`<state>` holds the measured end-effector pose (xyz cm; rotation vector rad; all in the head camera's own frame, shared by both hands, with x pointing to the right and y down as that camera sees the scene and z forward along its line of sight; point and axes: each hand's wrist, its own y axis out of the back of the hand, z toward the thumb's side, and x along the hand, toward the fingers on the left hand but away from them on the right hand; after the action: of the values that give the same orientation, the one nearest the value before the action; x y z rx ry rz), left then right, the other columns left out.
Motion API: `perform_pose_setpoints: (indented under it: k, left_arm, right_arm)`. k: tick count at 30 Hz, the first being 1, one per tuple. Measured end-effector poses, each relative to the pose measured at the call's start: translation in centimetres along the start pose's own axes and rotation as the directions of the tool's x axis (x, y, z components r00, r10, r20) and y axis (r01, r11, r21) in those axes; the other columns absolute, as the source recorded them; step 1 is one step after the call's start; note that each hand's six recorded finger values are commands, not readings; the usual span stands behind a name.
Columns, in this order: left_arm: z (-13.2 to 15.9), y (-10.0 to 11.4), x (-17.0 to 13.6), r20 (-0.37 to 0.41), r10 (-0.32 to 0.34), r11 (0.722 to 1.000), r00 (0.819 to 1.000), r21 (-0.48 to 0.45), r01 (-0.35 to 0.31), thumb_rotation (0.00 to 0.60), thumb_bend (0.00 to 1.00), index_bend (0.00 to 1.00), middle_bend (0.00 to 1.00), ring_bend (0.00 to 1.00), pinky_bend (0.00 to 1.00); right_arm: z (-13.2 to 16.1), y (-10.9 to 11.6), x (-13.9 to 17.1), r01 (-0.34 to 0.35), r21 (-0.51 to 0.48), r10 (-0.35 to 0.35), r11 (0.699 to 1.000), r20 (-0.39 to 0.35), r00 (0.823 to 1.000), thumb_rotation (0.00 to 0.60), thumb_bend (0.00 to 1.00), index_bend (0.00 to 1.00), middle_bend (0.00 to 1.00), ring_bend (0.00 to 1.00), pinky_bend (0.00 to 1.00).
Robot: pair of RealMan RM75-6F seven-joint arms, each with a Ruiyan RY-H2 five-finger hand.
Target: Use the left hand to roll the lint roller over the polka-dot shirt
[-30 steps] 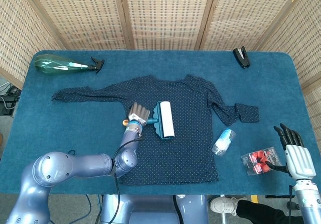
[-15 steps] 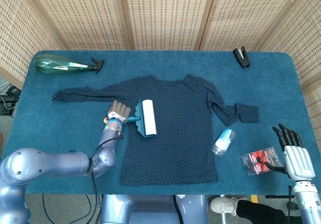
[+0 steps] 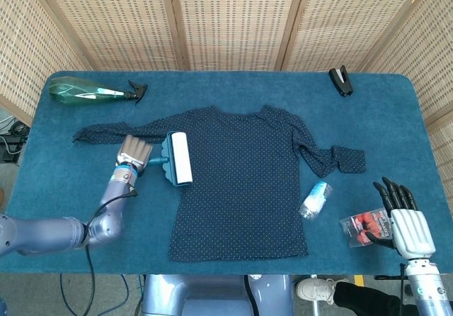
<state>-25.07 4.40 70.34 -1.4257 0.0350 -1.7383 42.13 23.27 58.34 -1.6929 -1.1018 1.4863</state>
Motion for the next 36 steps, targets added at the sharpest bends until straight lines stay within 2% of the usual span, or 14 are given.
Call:
perform_pose_setpoints:
  k: [1, 3, 4, 8, 14, 18, 20, 23, 26, 28, 30, 31, 33, 36]
  left_arm:
    - [-0.3, -0.2, -0.1, 0.002, 0.005, 1.000, 1.000, 0.005, -0.005, 0.600, 0.24, 0.32, 0.21, 0.20, 0.16]
    - [-1.0, -0.8, -0.4, 0.007, 0.008, 1.000, 1.000, 0.007, -0.008, 0.600, 0.20, 0.20, 0.05, 0.05, 0.05]
    - [-1.3, -1.1, -0.6, 0.009, 0.006, 1.000, 1.000, 0.006, -0.006, 0.600, 0.19, 0.14, 0.00, 0.01, 0.02]
    - [-2.1, -2.1, -1.0, 0.010, 0.003, 1.000, 1.000, -0.010, -0.002, 0.600, 0.17, 0.01, 0.00, 0.00, 0.00]
    - [-3.0, -2.4, -1.3, -0.002, 0.039, 0.997, 0.999, -0.067, -0.039, 0.600, 0.17, 0.00, 0.00, 0.00, 0.00]
    - [-3.6, -2.5, -2.3, -0.003, 0.101, 0.980, 0.995, -0.173, -0.100, 0.600, 0.16, 0.00, 0.00, 0.00, 0.00]
    - [-3.8, -2.6, -3.1, -0.006, 0.145, 0.963, 0.989, -0.231, -0.142, 0.600, 0.15, 0.00, 0.00, 0.00, 0.00]
    - [-4.5, -2.7, -4.7, -0.022, 0.245, 0.925, 0.969, -0.293, -0.241, 0.600, 0.15, 0.00, 0.00, 0.00, 0.00]
    - [-5.6, -3.3, -7.2, -0.062, 0.365, 0.867, 0.929, -0.339, -0.364, 0.600, 0.14, 0.00, 0.00, 0.00, 0.00]
    - [-6.5, -4.3, -9.4, -0.102, 0.434, 0.815, 0.895, -0.378, -0.438, 0.600, 0.14, 0.00, 0.00, 0.00, 0.00]
    - [-7.3, -6.0, -11.6, -0.146, 0.471, 0.769, 0.870, -0.416, -0.486, 0.600, 0.14, 0.00, 0.00, 0.00, 0.00]
    - [-7.5, -6.8, -12.4, -0.161, 0.478, 0.753, 0.864, -0.431, -0.497, 0.600, 0.14, 0.00, 0.00, 0.00, 0.00]
    - [-7.9, -8.7, -14.2, -0.189, 0.480, 0.730, 0.856, -0.456, -0.510, 0.600, 0.14, 0.00, 0.00, 0.00, 0.00]
    - [-8.1, -11.0, -16.0, -0.210, 0.466, 0.721, 0.859, -0.473, -0.507, 0.600, 0.14, 0.00, 0.00, 0.00, 0.00]
  right_arm:
    - [0.1, 0.0, 0.0, 0.000, 0.001, 0.000, 1.000, -0.002, 1.000, 0.600, 0.12, 0.00, 0.00, 0.00, 0.00]
    - [0.2, 0.0, 0.1, 0.001, 0.003, -0.001, 1.000, -0.006, 1.000, 0.600, 0.12, 0.00, 0.00, 0.00, 0.00]
    - [0.3, 0.0, 0.1, 0.004, 0.003, -0.004, 1.000, -0.007, 1.000, 0.600, 0.12, 0.00, 0.00, 0.00, 0.00]
    - [0.3, 0.1, 0.1, 0.007, 0.002, -0.007, 1.000, -0.009, 1.000, 0.600, 0.12, 0.00, 0.00, 0.00, 0.00]
    - [0.3, 0.5, 0.2, 0.019, -0.001, -0.019, 1.000, -0.010, 1.000, 0.600, 0.12, 0.00, 0.00, 0.00, 0.00]
    - [-0.1, 0.8, 0.1, 0.031, -0.004, -0.031, 1.000, 0.002, 1.000, 0.600, 0.12, 0.00, 0.00, 0.00, 0.00]
    - [-0.4, 1.1, 0.1, 0.040, -0.008, -0.040, 0.999, 0.011, 0.999, 0.600, 0.12, 0.00, 0.00, 0.00, 0.00]
    - [-0.6, 1.5, 0.0, 0.055, -0.008, -0.055, 0.998, 0.017, 0.998, 0.600, 0.12, 0.00, 0.00, 0.00, 0.00]
    - [-0.8, 1.8, 0.1, 0.072, -0.003, -0.072, 0.997, 0.022, 0.997, 0.600, 0.12, 0.00, 0.00, 0.00, 0.00]
    - [-1.0, 2.1, 0.1, 0.081, -0.002, -0.081, 0.997, 0.028, 0.996, 0.600, 0.12, 0.00, 0.00, 0.00, 0.00]
    - [-1.1, 2.3, 0.1, 0.086, -0.001, -0.086, 0.996, 0.033, 0.996, 0.600, 0.12, 0.00, 0.00, 0.00, 0.00]
    - [-1.2, 2.4, 0.1, 0.090, 0.000, -0.090, 0.996, 0.035, 0.995, 0.600, 0.12, 0.00, 0.00, 0.00, 0.00]
    - [-1.3, 2.6, 0.1, 0.097, 0.002, -0.097, 0.995, 0.039, 0.995, 0.600, 0.12, 0.00, 0.00, 0.00, 0.00]
    - [-1.2, 2.7, 0.1, 0.103, 0.002, -0.103, 0.995, 0.039, 0.994, 0.600, 0.12, 0.00, 0.00, 0.00, 0.00]
